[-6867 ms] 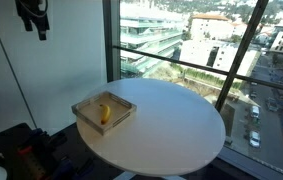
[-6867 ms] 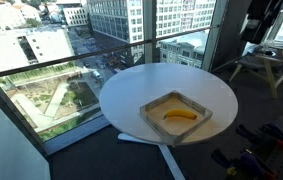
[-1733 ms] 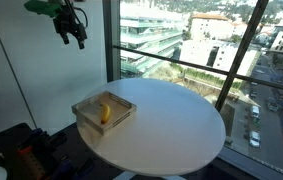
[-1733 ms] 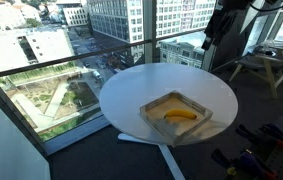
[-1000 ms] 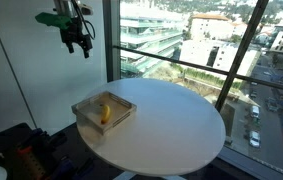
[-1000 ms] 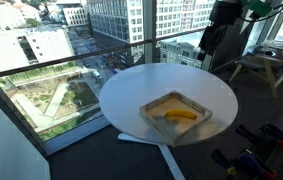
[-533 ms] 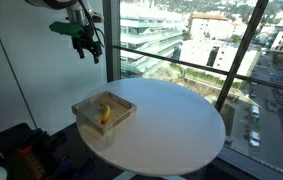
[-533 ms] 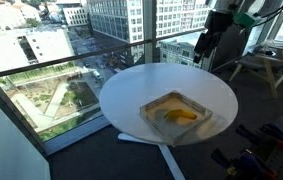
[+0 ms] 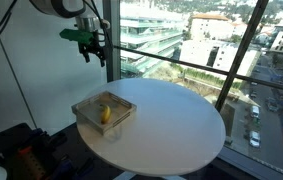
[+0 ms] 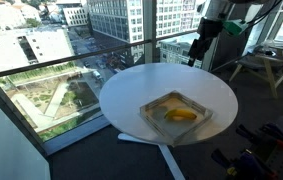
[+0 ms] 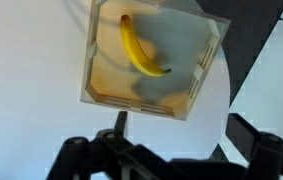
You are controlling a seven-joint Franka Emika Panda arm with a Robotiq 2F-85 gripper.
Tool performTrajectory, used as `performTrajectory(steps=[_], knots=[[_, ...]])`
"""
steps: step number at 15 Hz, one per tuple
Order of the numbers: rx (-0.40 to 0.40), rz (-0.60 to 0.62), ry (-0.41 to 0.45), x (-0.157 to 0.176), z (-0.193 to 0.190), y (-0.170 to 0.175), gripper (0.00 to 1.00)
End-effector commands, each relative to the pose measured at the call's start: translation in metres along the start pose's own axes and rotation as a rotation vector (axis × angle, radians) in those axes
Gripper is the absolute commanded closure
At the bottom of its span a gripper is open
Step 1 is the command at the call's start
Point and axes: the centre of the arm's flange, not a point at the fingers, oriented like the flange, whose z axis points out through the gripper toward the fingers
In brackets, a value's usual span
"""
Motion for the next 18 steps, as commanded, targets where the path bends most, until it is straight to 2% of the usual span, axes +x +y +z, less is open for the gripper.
performTrajectory(steps=[1,8,18], knots=[[0.003,-0.063,-0.005,0.016,0.008,0.003,0.00],[0.017,-0.197,-0.037,0.020,0.026,0.002,0.00],[0.020,-0.439,-0.006,0.024,0.026,0.004,0.00]])
